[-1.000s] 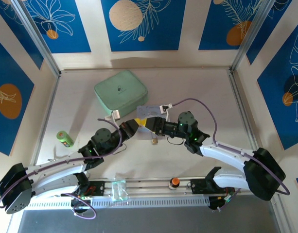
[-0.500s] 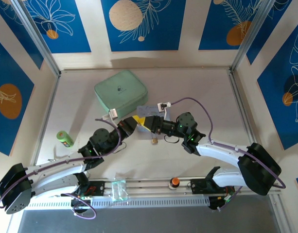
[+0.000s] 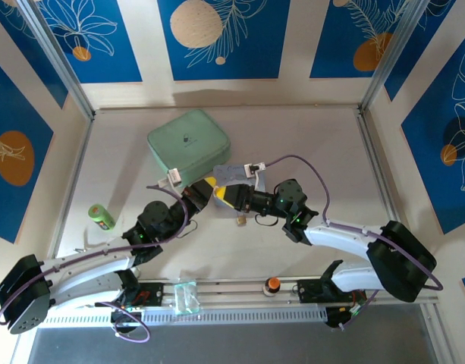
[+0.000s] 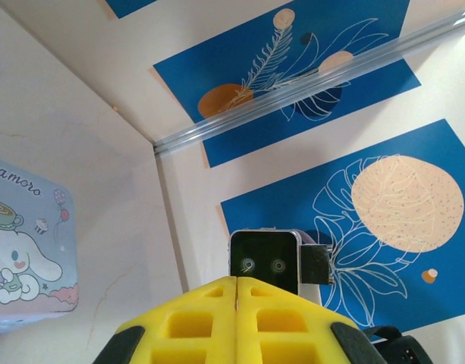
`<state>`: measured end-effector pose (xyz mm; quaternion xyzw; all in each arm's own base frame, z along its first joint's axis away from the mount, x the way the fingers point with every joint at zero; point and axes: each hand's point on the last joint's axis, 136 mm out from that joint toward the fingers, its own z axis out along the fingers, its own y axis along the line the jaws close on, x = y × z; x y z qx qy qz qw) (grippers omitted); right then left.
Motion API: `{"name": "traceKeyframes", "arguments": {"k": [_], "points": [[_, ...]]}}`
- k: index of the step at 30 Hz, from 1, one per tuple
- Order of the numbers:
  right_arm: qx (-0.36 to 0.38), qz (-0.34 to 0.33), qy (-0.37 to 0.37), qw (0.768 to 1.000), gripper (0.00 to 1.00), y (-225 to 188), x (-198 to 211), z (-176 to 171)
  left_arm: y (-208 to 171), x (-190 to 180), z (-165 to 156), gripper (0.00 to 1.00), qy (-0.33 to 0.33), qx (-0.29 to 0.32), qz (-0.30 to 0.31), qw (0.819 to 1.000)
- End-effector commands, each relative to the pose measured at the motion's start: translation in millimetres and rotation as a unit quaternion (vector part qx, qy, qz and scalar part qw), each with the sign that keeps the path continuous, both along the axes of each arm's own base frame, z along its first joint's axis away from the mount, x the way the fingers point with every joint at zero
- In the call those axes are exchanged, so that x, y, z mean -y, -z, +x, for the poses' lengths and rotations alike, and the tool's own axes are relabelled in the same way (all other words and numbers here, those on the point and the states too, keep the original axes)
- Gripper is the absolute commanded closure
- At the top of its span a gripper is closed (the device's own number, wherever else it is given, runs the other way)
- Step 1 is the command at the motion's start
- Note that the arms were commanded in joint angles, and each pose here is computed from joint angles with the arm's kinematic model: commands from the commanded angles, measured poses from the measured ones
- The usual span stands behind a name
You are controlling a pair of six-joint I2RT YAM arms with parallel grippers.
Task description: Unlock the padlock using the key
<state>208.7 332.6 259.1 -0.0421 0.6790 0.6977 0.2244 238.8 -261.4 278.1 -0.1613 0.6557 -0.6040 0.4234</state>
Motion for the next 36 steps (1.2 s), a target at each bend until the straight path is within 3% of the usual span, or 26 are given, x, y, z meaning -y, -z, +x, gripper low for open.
{"name": "traceKeyframes", "arguments": {"k": [1, 10, 16, 23, 36], "points": [[0.020, 0.018, -0.009, 1.000, 0.72, -12.0, -3.2, -2.4, -5.6, 1.6, -3.3, 1.00, 0.007, 0.004, -0.023, 1.000], [0.016, 0.017, -0.003, 1.000, 0.74, -9.1, -1.9, 0.5, -0.2, 1.9, -3.9, 1.00, 0.009, -0.005, -0.014, 1.000], [0.015, 0.017, 0.000, 1.000, 0.68, -11.1, 0.8, 3.9, 5.2, 1.6, -4.4, 1.00, 0.010, -0.011, -0.009, 1.000], [0.010, 0.013, 0.005, 1.000, 0.73, -7.8, 0.6, 5.6, 13.3, -1.9, -3.8, 1.00, 0.002, -0.023, 0.012, 1.000], [0.000, 0.014, -0.005, 1.000, 0.80, -0.3, -8.3, 6.9, 11.1, 1.4, -4.3, 1.00, 0.009, -0.022, -0.001, 1.000]]}}
